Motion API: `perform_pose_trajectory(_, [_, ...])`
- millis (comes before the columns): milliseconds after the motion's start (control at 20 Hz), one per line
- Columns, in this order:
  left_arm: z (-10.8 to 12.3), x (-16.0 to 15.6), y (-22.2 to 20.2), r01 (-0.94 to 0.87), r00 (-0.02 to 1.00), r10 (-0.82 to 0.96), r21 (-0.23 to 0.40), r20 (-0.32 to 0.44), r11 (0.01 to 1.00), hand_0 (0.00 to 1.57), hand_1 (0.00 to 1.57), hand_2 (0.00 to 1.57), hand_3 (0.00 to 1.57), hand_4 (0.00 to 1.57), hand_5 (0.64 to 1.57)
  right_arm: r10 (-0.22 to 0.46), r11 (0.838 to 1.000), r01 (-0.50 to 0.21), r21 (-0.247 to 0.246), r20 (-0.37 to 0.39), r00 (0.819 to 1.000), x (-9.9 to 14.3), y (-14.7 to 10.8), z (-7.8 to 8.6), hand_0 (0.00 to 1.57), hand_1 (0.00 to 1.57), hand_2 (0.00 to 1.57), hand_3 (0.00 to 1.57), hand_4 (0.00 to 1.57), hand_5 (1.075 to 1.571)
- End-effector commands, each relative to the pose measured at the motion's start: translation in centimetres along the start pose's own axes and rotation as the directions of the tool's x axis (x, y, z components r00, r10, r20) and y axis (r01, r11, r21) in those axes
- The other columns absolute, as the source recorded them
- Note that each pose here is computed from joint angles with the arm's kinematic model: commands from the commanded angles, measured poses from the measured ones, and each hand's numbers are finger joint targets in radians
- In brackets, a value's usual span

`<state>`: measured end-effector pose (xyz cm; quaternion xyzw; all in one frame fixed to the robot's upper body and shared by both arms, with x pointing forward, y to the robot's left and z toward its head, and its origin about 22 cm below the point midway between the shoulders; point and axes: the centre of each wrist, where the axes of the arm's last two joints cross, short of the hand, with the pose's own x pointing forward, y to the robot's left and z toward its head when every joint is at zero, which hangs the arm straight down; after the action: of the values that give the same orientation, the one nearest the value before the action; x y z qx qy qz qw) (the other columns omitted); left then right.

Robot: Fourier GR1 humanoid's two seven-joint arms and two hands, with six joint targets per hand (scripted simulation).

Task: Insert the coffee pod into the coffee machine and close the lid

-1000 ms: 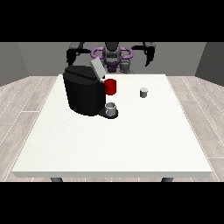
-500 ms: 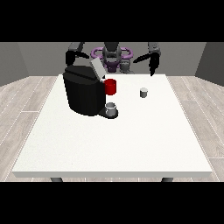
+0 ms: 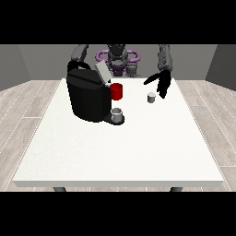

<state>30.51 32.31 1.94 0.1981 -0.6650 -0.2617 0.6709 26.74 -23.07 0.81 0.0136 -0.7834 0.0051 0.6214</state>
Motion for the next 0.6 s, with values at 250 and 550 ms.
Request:
perform_pose_trajectory(250, [-3.0,-1.7,3.1,0.125,0.988,-0.126,-0.020,-0.086,0.992,0.00,0.00,0.00,0.00,0.00,1.571,0.016,1.000,-0.015,-0.009,0.012,1.000,0.6,0.4,-2.3,0.00,0.00,0.00,0.00,0.45,1.571])
perform_pose_trajectory(550, [-4.4,-1.7,4.3,0.198,0.971,-0.208,-0.096,-0.117,0.976,0.00,0.00,0.00,0.00,0.00,1.571,0.026,0.999,-0.025,-0.020,0.054,0.998,1.0,0.2,-3.6,0.00,0.00,0.00,0.00,0.41,1.571])
